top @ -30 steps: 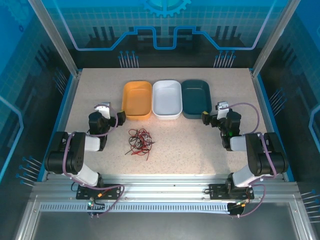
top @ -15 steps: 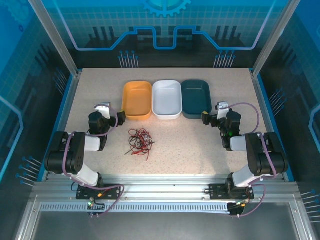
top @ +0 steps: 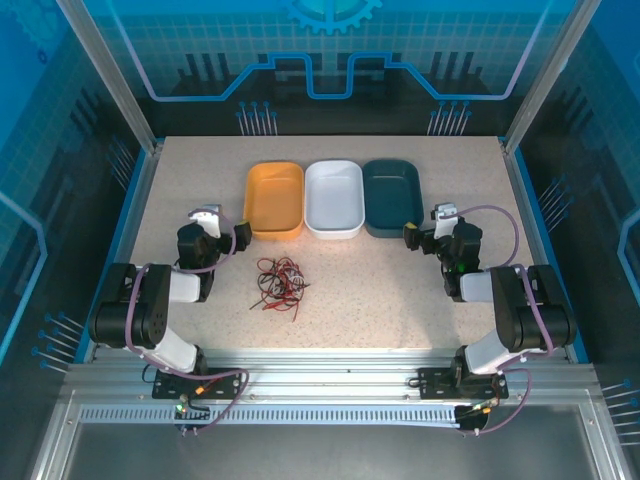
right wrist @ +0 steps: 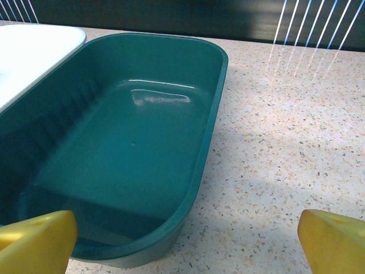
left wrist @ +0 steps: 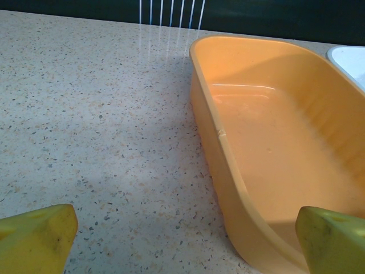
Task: Untangle the cables
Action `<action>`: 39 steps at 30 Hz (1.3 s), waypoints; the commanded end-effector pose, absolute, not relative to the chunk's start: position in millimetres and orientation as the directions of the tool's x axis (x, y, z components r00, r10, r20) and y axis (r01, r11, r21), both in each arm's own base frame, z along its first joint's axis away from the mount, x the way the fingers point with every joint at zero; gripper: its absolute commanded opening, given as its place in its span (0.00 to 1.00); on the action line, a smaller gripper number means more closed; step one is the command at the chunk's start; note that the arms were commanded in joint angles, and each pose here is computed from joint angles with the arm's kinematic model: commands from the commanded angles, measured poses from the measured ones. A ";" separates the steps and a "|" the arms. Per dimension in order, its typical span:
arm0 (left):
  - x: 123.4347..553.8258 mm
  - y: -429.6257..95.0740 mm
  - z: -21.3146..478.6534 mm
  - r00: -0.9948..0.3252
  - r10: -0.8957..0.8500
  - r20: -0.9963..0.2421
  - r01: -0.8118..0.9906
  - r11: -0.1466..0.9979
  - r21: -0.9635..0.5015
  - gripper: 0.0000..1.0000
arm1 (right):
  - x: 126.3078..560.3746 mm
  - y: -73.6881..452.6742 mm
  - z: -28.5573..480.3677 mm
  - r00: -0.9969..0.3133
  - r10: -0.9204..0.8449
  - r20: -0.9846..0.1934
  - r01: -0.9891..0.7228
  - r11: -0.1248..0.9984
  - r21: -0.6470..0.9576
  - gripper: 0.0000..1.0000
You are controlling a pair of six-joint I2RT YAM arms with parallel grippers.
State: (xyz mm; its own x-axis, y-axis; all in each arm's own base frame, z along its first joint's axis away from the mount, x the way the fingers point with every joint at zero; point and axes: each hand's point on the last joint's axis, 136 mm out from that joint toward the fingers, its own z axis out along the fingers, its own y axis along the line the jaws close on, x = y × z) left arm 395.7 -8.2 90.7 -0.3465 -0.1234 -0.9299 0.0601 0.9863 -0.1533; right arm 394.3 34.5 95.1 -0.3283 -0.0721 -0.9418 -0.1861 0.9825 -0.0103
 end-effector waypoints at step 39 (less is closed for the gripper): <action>309.9 -0.4 218.9 -0.223 -0.574 -0.788 -0.110 0.818 -0.565 0.99 | 334.4 56.4 194.4 -0.469 0.088 -0.879 0.028 0.996 0.084 1.00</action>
State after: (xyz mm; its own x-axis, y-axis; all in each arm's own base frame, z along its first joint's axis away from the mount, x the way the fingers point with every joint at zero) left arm 321.8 7.0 236.3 -0.1170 -0.4443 -0.8882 -0.0595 0.8959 -0.4403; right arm 353.1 45.6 202.5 -0.3632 0.0668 -0.9293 0.0103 0.9976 0.0677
